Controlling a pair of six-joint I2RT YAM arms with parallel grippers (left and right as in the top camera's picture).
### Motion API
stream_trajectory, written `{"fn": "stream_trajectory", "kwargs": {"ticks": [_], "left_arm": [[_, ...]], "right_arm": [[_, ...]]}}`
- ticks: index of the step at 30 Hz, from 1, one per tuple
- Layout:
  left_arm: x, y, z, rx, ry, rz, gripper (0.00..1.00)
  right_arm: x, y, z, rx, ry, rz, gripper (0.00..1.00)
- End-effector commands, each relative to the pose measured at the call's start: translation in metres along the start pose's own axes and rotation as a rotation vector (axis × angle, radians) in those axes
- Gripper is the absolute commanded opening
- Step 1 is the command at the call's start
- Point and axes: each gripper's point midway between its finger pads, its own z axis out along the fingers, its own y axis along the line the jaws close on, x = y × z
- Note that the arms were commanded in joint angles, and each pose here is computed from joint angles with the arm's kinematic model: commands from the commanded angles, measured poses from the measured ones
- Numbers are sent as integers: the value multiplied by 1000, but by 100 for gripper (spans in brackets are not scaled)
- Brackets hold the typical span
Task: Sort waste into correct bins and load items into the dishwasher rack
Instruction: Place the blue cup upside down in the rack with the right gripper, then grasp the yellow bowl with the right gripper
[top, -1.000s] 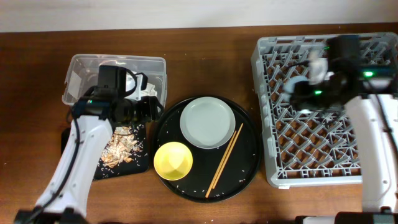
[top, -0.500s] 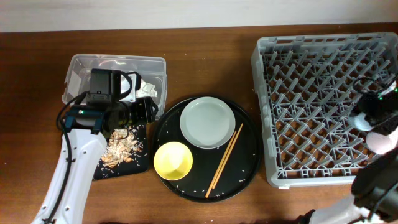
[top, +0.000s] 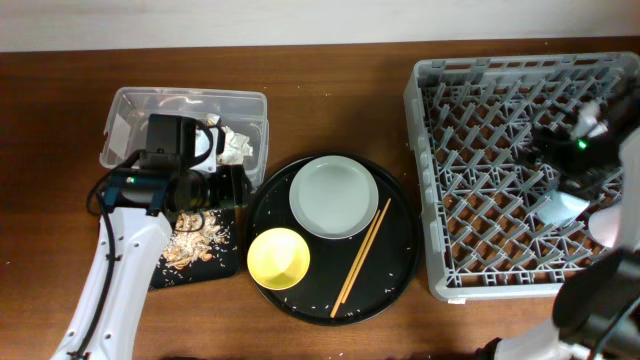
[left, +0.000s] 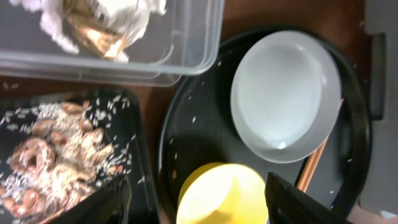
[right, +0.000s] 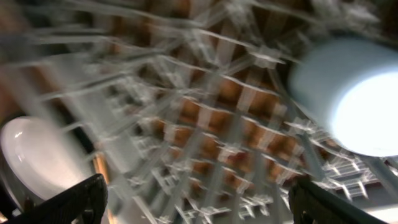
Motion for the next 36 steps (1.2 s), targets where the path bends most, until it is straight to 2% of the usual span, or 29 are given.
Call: {"fn": "stream_trajectory", "kwargs": {"ticks": [1, 4, 6, 9, 10, 13, 17, 21, 23, 26, 27, 30, 32, 36], "left_arm": [[8, 15, -3, -82, 21, 8, 69], [13, 16, -3, -88, 42, 4, 69], [13, 18, -4, -98, 42, 4, 69], [18, 36, -7, -205, 52, -62, 69], [21, 44, -9, -251, 55, -101, 73], [23, 58, -12, -287, 59, -158, 77], [27, 77, -18, -313, 72, -221, 78], [27, 87, -21, -325, 69, -255, 78], [28, 86, -21, -322, 70, -254, 78], [28, 86, -21, -322, 70, -255, 78], [27, 86, -21, -322, 69, -255, 78], [27, 86, -21, -321, 69, -255, 78], [27, 86, -21, -321, 69, -255, 78], [27, 86, -21, -321, 69, -255, 78]], "right_arm": [[19, 85, -44, -83, -136, -278, 95], [54, 138, -37, -119, -82, -449, 95], [97, 183, -17, -143, 18, -611, 94], [146, 222, 6, -154, 125, -729, 94], [171, 234, 20, -147, 186, -773, 94], [218, 250, 58, -113, 290, -819, 92], [272, 253, 117, -63, 375, -797, 80], [299, 246, 156, -55, 378, -791, 68], [305, 244, 176, -70, 346, -741, 53], [306, 240, 184, -67, 335, -703, 36], [305, 243, 184, -77, 330, -704, 26], [305, 244, 184, -83, 328, -705, 11], [305, 245, 184, -85, 329, -705, 4], [304, 246, 181, -90, 324, -704, 4]]}}
